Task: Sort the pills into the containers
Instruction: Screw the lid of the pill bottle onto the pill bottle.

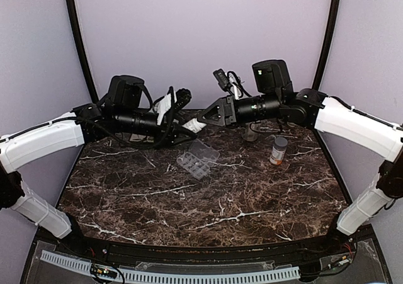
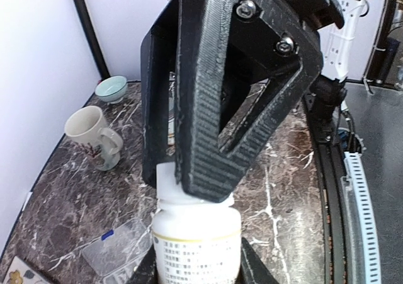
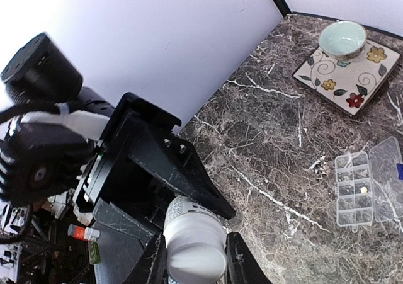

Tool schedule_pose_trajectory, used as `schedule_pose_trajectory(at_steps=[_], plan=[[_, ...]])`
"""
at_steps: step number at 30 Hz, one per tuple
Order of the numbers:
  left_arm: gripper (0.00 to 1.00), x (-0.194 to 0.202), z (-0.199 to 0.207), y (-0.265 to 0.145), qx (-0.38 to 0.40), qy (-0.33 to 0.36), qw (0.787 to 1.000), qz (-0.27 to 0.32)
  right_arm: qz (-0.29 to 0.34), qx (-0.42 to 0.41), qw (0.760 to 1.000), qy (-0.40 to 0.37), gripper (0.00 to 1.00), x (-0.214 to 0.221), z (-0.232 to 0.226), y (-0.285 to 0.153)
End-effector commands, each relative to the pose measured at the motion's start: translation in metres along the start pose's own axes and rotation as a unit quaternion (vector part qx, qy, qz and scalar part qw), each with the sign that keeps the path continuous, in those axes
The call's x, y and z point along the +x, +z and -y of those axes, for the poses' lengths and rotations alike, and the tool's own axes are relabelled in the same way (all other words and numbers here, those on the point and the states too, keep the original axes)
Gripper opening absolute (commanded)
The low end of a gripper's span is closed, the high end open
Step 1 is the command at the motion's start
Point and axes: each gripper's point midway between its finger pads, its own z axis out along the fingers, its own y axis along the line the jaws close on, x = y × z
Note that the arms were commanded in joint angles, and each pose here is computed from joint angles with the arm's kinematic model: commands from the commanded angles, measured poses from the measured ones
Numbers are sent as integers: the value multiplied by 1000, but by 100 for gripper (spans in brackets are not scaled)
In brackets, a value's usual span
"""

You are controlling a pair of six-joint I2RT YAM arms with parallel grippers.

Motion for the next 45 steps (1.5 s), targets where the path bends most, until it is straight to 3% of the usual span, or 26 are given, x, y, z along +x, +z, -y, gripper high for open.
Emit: schedule_pose_trajectory(at_steps=[1,13,20,27,30,34,45], plan=[[0,-74,-3,-13,-118,127,977,125,-33,13,999,41,0,19,12,28],[0,-98,-2,-40,-326,218,896,208,-36,45,994,92,0,22,37,50],[0,-105,10,-45,-390,257,853,232,-32,60,992,105,0,19,44,56],[0,-99,14,-44,-375,246,864,227,-16,65,993,100,0,11,41,51],[0,-95,15,-42,-362,242,873,217,3,59,994,87,24,1,34,44],[0,-85,15,-36,-339,231,890,201,40,47,996,62,43,-15,21,31],[0,-53,-1,-31,-299,160,928,155,121,32,992,0,54,-44,-19,-28]])
